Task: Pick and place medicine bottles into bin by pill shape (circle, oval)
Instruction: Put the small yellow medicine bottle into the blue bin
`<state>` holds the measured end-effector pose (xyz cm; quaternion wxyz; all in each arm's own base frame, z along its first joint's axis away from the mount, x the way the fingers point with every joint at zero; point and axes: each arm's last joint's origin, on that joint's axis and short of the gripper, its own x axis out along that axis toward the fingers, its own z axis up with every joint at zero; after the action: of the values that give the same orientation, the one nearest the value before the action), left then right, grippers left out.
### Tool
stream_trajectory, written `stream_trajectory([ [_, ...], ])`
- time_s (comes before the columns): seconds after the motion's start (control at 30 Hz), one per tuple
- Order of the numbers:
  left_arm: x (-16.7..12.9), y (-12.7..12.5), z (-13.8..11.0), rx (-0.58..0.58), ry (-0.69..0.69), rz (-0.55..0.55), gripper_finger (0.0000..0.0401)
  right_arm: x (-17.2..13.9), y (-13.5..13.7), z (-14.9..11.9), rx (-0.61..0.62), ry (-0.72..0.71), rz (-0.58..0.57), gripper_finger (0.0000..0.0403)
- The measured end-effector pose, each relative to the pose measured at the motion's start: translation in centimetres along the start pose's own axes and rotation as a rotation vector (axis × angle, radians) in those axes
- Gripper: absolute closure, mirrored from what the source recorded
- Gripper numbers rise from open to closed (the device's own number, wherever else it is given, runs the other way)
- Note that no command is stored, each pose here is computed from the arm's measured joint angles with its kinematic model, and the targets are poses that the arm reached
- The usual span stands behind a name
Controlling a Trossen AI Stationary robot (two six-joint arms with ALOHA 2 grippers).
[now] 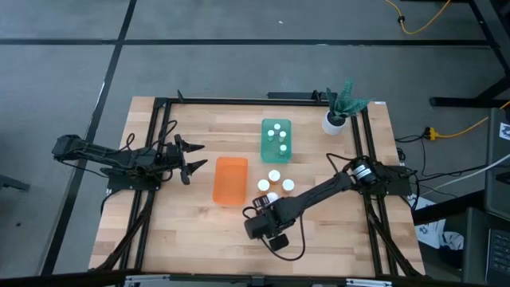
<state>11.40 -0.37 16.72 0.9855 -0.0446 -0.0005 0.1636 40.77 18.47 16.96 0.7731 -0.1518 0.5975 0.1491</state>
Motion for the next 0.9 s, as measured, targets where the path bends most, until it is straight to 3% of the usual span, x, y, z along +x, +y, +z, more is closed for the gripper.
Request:
stream_trajectory([
  [0.27, 0.0, 0.0, 0.0, 0.0, 0.0, 0.0, 0.0138, 2.3, 0.1, -0.2, -0.046, 0.042, 0.005, 0.0244],
  [0.57, 0.0, 0.0, 0.0, 0.0, 0.0, 0.0, 0.0138, 2.5, 0.1, 0.2, -0.043, 0.002, 0.005, 0.0245],
  [0.9, 0.0, 0.0, 0.0, 0.0, 0.0, 0.0, 0.0138, 2.5, 0.2, 0.4, 0.101, -0.013, 0.006, 0.0289],
])
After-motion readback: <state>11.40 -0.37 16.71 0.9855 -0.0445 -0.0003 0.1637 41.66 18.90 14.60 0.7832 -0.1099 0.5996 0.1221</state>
